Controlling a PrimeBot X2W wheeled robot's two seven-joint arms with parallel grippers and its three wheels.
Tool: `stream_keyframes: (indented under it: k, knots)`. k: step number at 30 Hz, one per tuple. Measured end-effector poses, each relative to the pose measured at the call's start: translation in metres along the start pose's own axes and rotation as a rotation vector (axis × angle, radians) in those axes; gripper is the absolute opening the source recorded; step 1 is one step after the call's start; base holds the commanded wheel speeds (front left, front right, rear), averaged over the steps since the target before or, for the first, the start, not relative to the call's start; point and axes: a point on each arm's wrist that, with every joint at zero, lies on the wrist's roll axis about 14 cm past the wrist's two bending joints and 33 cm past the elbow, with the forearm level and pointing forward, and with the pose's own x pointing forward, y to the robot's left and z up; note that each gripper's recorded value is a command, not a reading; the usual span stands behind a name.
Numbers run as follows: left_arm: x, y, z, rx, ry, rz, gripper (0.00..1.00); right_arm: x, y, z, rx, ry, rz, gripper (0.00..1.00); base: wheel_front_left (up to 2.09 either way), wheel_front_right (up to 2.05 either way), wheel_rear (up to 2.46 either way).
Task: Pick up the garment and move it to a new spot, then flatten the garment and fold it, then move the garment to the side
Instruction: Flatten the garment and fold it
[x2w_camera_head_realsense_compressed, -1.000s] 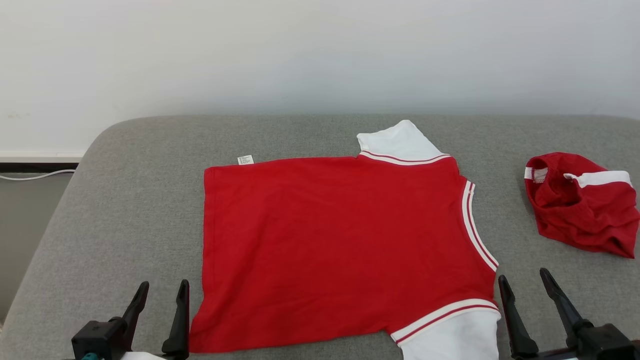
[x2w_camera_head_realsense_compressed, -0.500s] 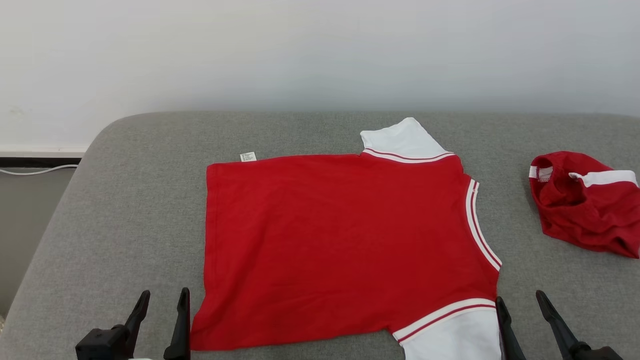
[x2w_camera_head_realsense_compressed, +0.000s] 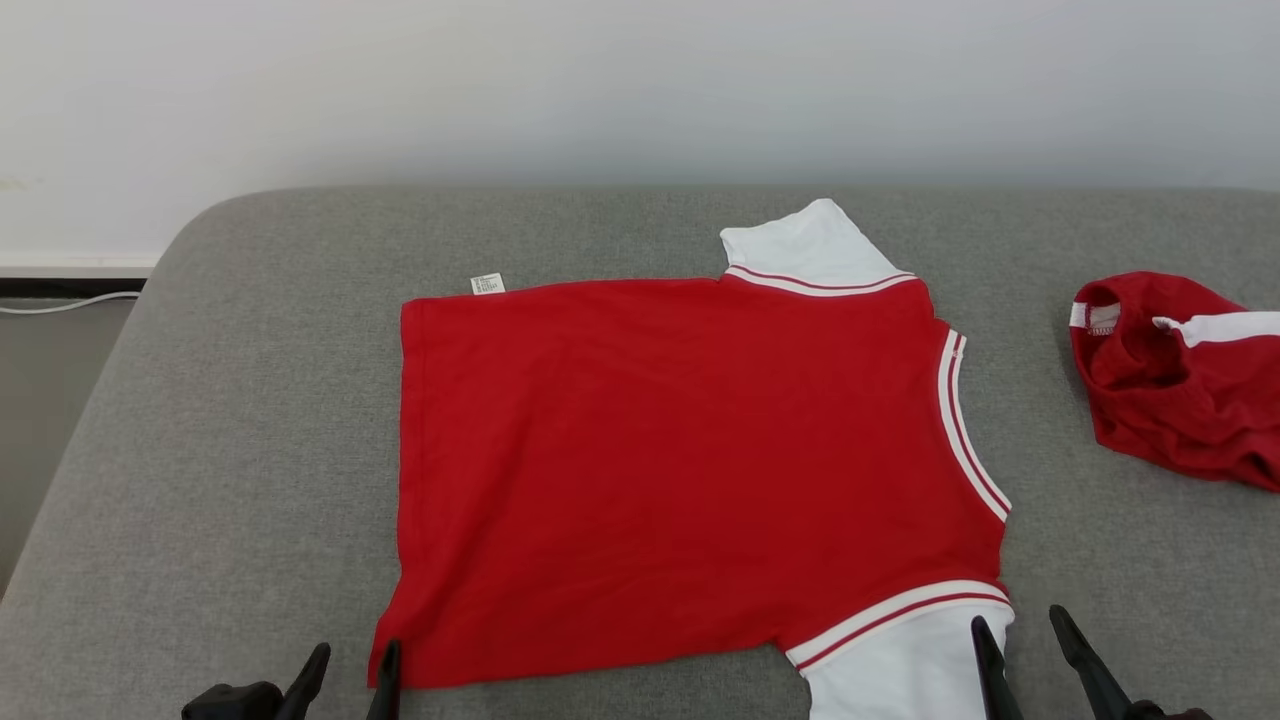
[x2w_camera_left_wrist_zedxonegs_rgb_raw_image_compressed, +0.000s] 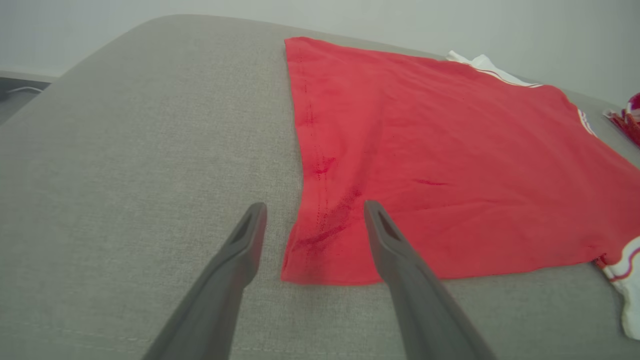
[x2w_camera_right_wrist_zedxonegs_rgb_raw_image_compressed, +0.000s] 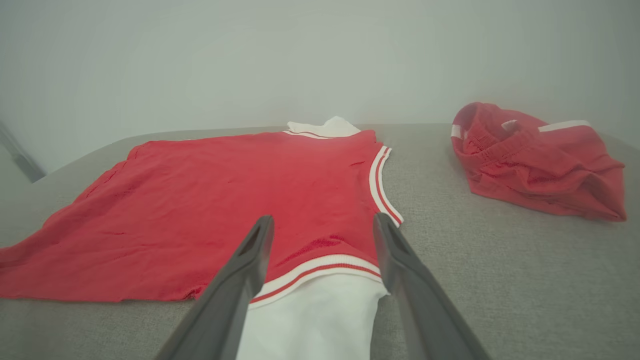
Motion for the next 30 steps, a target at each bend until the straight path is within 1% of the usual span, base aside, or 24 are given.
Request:
stream_keyframes:
  k: [6, 8, 18, 19, 22, 23, 24, 25, 27, 28, 30]
  knots:
    - [0.003, 0.001, -0.039, -0.046, 0.15, -0.023, 1.0, -0.01, -0.005, -0.03, 0.059, 0.098, -0.032, 1.0, 0.0, 0.0, 0.0]
    - [0.005, 0.003, -0.048, -0.046, 0.182, -0.026, 1.0, -0.013, -0.007, -0.039, 0.07, 0.128, -0.045, 1.0, 0.0, 0.0, 0.0]
    - [0.029, 0.007, -0.061, -0.08, 0.232, -0.042, 0.99, -0.019, -0.025, -0.065, 0.133, 0.217, -0.122, 1.0, 0.0, 0.0, 0.0]
    - [0.029, 0.007, -0.063, -0.085, 0.241, -0.045, 0.95, -0.02, -0.026, -0.068, 0.141, 0.226, -0.13, 1.0, 0.0, 0.0, 0.0]
    - [0.031, 0.009, -0.066, -0.097, 0.256, -0.044, 0.87, -0.022, -0.03, -0.074, 0.16, 0.245, -0.148, 1.0, 0.0, 0.0, 0.0]
    - [0.031, 0.009, -0.067, -0.098, 0.258, -0.045, 0.76, -0.023, -0.03, -0.077, 0.17, 0.253, -0.153, 1.0, 0.0, 0.0, 0.0]
    - [0.032, 0.01, -0.067, -0.098, 0.26, -0.046, 0.6, -0.023, -0.031, -0.079, 0.18, 0.26, -0.158, 1.0, 0.0, 0.0, 0.0]
    - [0.032, 0.012, -0.067, -0.098, 0.261, -0.042, 0.49, -0.024, -0.03, -0.082, 0.191, 0.269, -0.16, 1.0, 0.0, 0.0, 0.0]
    - [0.034, 0.014, -0.066, -0.099, 0.263, -0.037, 0.38, -0.027, -0.027, -0.09, 0.222, 0.295, -0.162, 1.0, 0.0, 0.0, 0.0]
    - [0.035, 0.015, -0.066, -0.097, 0.265, -0.036, 0.31, -0.029, -0.025, -0.095, 0.234, 0.312, -0.163, 1.0, 0.0, 0.0, 0.0]
    - [0.037, 0.016, -0.066, -0.095, 0.266, -0.036, 0.24, -0.033, -0.023, -0.105, 0.277, 0.343, -0.176, 1.0, 0.0, 0.0, 0.0]
